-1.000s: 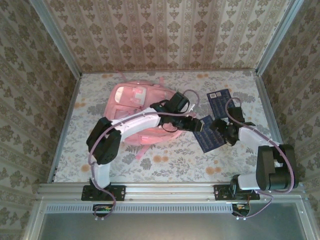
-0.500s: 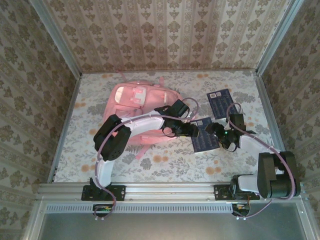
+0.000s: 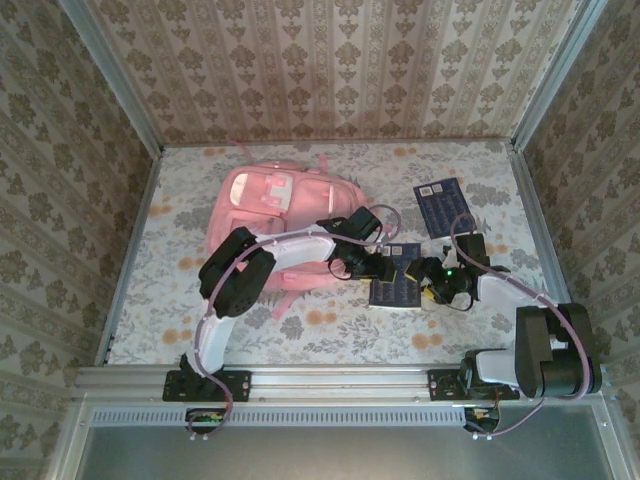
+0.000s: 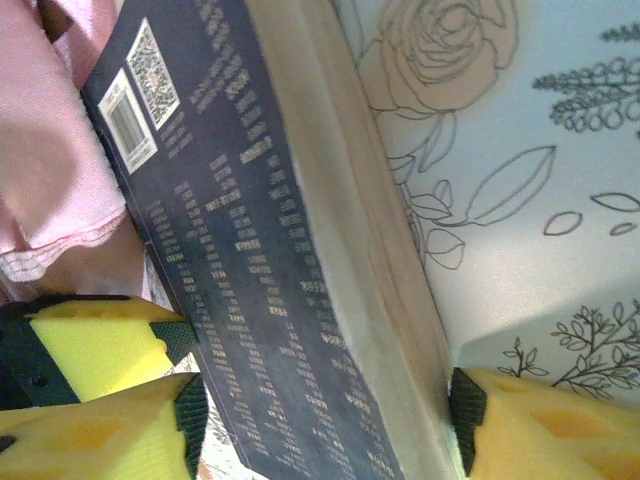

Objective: Pack the student bag

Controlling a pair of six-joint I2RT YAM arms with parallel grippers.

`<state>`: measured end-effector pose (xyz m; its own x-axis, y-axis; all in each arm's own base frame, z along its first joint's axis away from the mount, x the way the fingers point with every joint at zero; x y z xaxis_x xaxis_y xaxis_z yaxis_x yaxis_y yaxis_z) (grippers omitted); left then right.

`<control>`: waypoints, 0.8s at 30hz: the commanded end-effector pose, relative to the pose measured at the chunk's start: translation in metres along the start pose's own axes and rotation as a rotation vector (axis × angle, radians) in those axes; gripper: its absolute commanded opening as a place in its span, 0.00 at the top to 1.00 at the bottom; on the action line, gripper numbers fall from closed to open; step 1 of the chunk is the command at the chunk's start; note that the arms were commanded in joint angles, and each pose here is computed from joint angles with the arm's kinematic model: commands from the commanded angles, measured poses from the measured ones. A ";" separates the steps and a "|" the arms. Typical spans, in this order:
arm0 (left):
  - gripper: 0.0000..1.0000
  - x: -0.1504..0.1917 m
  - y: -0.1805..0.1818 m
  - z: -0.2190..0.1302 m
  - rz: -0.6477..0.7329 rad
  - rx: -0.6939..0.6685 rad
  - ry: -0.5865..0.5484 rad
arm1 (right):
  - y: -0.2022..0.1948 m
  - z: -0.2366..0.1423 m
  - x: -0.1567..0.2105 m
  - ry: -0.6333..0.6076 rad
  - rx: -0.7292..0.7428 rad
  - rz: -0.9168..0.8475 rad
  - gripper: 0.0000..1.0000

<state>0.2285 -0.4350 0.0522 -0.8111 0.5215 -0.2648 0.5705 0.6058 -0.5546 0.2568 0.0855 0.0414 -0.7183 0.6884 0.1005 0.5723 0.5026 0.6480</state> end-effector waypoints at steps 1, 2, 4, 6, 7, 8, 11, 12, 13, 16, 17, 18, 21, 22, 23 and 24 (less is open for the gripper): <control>0.46 0.010 0.007 0.007 0.002 -0.022 0.055 | 0.014 -0.001 0.004 0.034 -0.056 -0.015 0.40; 0.47 0.012 0.007 0.008 0.002 -0.022 0.059 | 0.016 -0.002 0.004 0.036 -0.061 -0.015 0.42; 0.49 0.014 0.007 0.010 0.004 -0.022 0.068 | 0.019 -0.002 0.005 0.044 -0.073 -0.018 0.47; 0.51 0.014 0.007 0.011 0.003 -0.014 0.070 | 0.024 -0.003 0.005 0.049 -0.085 -0.018 0.52; 0.51 0.016 0.007 0.012 0.006 -0.011 0.074 | 0.025 -0.004 0.005 0.049 -0.092 -0.017 0.53; 0.52 0.015 0.007 0.012 0.006 -0.011 0.073 | 0.027 -0.005 0.005 0.050 -0.096 -0.022 0.55; 0.52 0.015 0.006 0.012 0.009 -0.008 0.072 | 0.027 -0.006 0.005 0.042 -0.091 -0.027 0.60; 0.53 0.015 0.006 0.012 0.011 -0.007 0.072 | 0.026 -0.006 0.005 0.040 -0.086 -0.028 0.61; 0.53 0.015 0.006 0.012 0.010 -0.007 0.072 | 0.026 -0.006 0.004 0.037 -0.080 -0.031 0.62; 0.53 0.013 0.002 0.008 0.016 0.006 0.068 | 0.020 -0.007 0.002 0.017 -0.048 -0.039 0.70; 0.53 0.011 -0.001 0.005 0.022 0.013 0.062 | 0.019 -0.008 0.002 0.007 -0.038 -0.046 0.74; 0.53 0.009 -0.003 0.001 0.027 0.016 0.057 | 0.018 -0.009 0.000 -0.005 -0.028 -0.054 0.78; 0.51 0.001 -0.016 -0.018 0.046 0.044 0.023 | 0.016 -0.015 -0.002 -0.036 -0.002 -0.078 0.91; 0.50 -0.002 -0.020 -0.026 0.055 0.047 0.008 | 0.016 -0.016 -0.003 -0.045 0.005 -0.084 0.94; 0.49 -0.005 -0.025 -0.034 0.064 0.052 -0.007 | 0.016 -0.020 -0.005 -0.063 0.010 -0.089 0.96; 0.48 -0.008 -0.030 -0.044 0.073 0.060 -0.024 | 0.017 -0.024 -0.006 -0.081 0.011 -0.093 0.98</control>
<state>0.2220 -0.4307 0.0564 -0.7966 0.5504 -0.2500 0.5825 0.5883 -0.5609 0.2565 0.0860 0.0554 -0.7387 0.6715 0.0594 0.5350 0.5303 0.6577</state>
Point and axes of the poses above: each hand's point on the last joint's axis, 136 mm out from that joint toward the fingers, its own z axis out along the fingers, its own y axis along the line the jaws close on, x = y × z, the point moved 1 cm from there along -z, back along the fingers, and after that the axes turned 12 degrees about z, right-handed, at the moved point
